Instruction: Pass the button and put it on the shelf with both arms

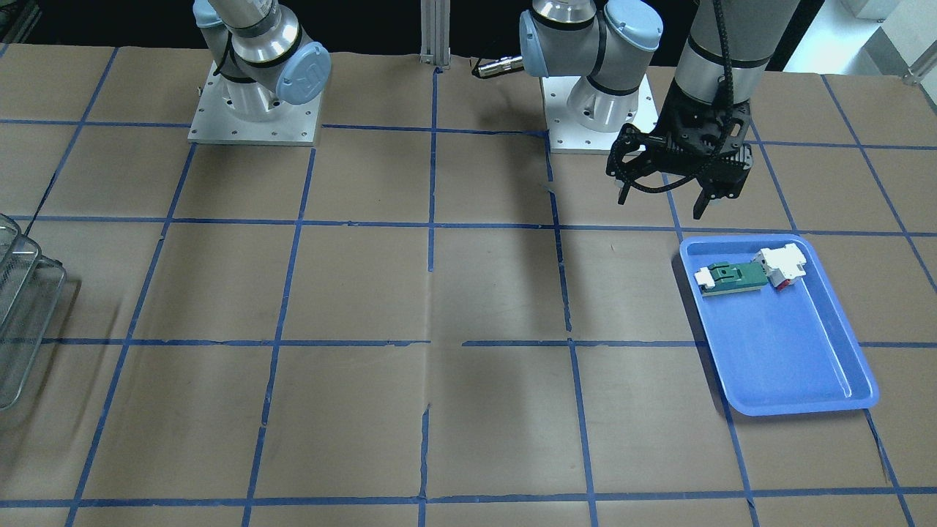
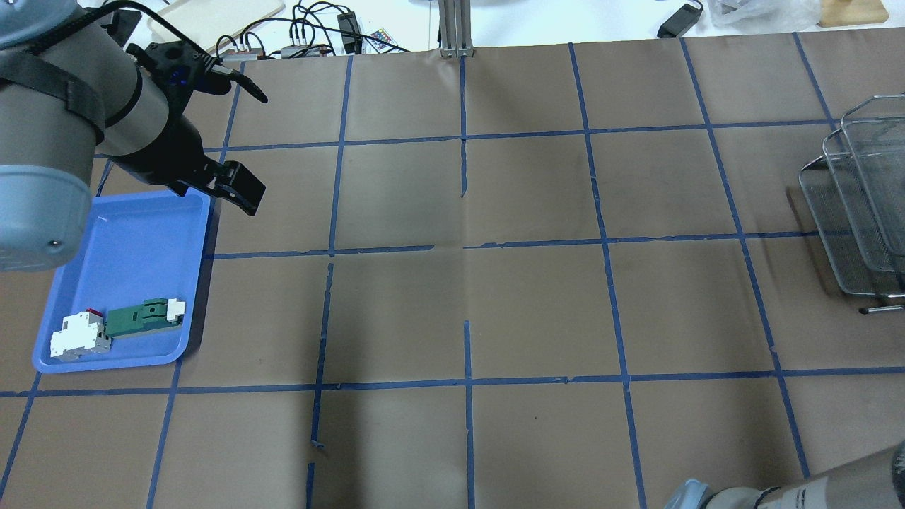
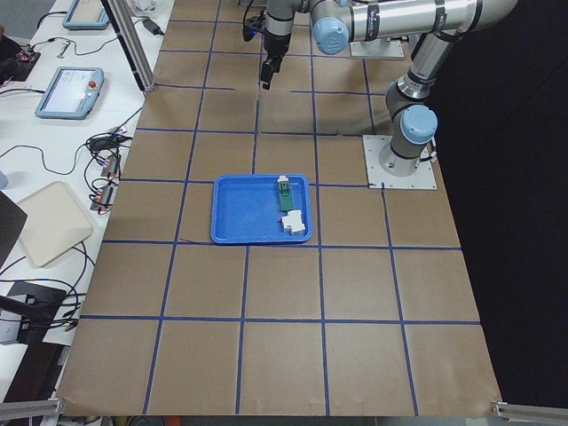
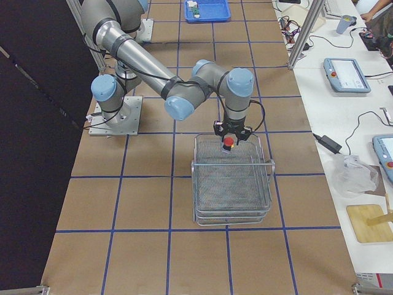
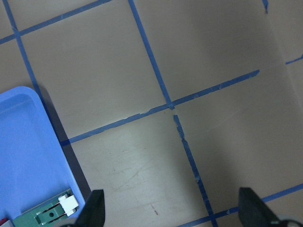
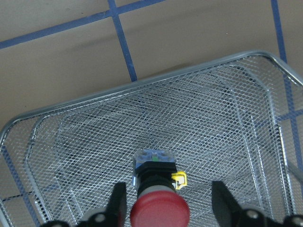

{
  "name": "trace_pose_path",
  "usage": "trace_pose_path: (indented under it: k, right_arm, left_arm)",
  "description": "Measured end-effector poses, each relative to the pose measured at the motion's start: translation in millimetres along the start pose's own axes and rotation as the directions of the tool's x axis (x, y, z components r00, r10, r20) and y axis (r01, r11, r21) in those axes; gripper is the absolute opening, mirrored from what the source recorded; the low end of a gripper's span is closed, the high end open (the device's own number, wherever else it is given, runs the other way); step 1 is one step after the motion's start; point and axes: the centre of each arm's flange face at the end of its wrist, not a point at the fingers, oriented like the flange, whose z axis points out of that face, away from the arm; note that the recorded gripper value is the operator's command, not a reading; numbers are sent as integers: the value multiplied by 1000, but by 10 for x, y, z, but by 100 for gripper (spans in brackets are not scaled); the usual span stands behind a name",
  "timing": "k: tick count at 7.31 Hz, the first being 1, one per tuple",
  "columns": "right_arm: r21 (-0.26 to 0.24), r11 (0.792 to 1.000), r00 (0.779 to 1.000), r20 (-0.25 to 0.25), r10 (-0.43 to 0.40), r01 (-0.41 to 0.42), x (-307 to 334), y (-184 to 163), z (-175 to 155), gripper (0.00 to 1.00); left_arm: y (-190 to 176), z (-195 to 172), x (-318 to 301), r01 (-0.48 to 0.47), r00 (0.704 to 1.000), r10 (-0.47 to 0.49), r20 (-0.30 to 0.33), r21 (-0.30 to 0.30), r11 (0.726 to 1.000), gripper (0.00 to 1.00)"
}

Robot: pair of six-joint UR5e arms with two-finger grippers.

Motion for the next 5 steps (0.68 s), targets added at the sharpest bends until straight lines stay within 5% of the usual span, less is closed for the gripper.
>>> trace_pose_path:
  k: [3, 5]
  right_arm:
    - [31, 991, 991, 0, 132, -132, -294, -504, -595, 100]
    - [70, 965, 968, 13, 251, -251, -660, -1717, -1125, 100]
  left_arm:
    - [-174, -23, 12, 261, 965, -261, -20, -2, 965, 100]
    - [-326, -118, 73, 355, 932, -357, -57, -33, 934, 100]
